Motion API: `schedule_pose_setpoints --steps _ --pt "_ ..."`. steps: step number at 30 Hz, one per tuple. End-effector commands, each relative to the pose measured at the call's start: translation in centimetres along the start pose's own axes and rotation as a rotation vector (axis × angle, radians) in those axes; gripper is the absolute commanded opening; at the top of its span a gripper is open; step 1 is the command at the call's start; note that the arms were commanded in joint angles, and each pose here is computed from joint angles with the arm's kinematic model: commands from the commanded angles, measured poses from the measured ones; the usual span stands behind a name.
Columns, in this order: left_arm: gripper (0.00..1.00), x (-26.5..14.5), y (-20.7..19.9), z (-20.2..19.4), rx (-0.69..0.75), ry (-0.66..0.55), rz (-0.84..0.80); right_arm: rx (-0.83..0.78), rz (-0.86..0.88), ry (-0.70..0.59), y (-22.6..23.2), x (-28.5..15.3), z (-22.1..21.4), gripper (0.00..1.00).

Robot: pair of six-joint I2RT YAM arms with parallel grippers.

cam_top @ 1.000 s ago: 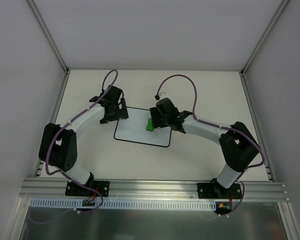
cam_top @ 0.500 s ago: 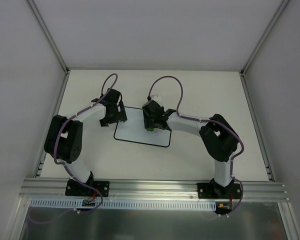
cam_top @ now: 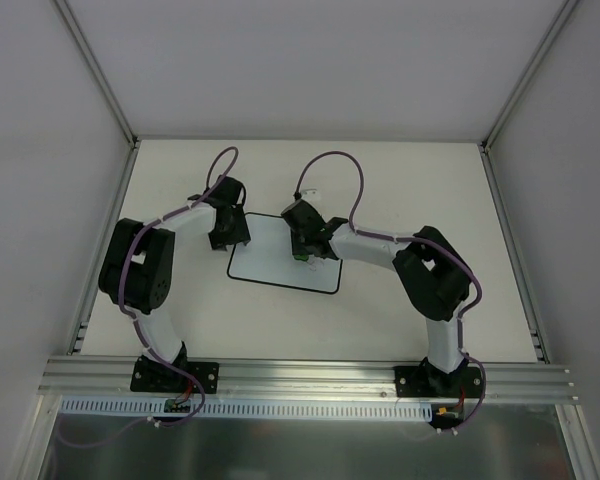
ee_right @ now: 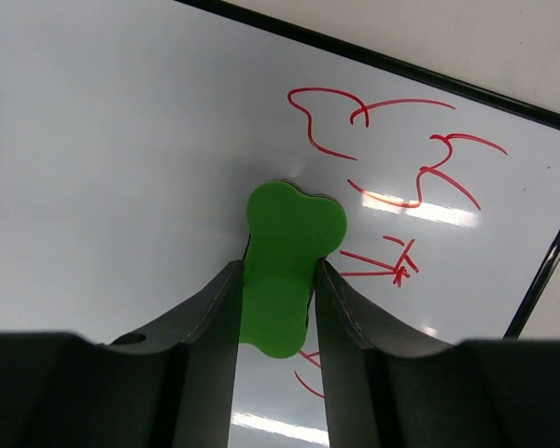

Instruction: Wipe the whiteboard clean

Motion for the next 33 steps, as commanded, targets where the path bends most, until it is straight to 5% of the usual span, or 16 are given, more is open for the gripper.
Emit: schedule_pose_setpoints --steps 1,8,11,19,26,33 --pt "0.50 1.0 0.8 -1.9 -0.019 0.065 0.002 0.011 -0.042 -0.019 -0.6 0.2 0.7 0.30" --pt "0.09 0.7 1.8 -6.4 -0.008 0.142 0.016 -0.039 -0.073 -0.003 -2.5 0.0 -0.1 0.10" --pt "0.00 0.2 2.4 -8.4 0.015 0.154 0.032 -0.050 -0.090 0.005 -3.8 0.0 -0.1 0.04" --pt "0.00 -0.5 3.4 -12.3 0.041 0.211 0.046 -0.045 -0.113 0.024 -6.1 0.6 1.3 0.00" --pt "0.00 -0.5 3.6 -12.9 0.043 0.215 0.056 -0.114 0.067 0.023 -2.6 2.1 3.9 0.00" --pt "0.00 -0.5 4.2 -13.3 0.038 0.222 0.068 -0.139 0.017 0.061 -4.2 3.8 4.4 0.00"
Point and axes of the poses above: each gripper's point midway between its finger pads, its own x axis out along the fingers, its own y axis along the line the jaws close on, z = x × y, the point moved 3 cm from there along -x, back along the fingers, and after that the axes turned 13 degrees about -x, right-handed, at the moved point
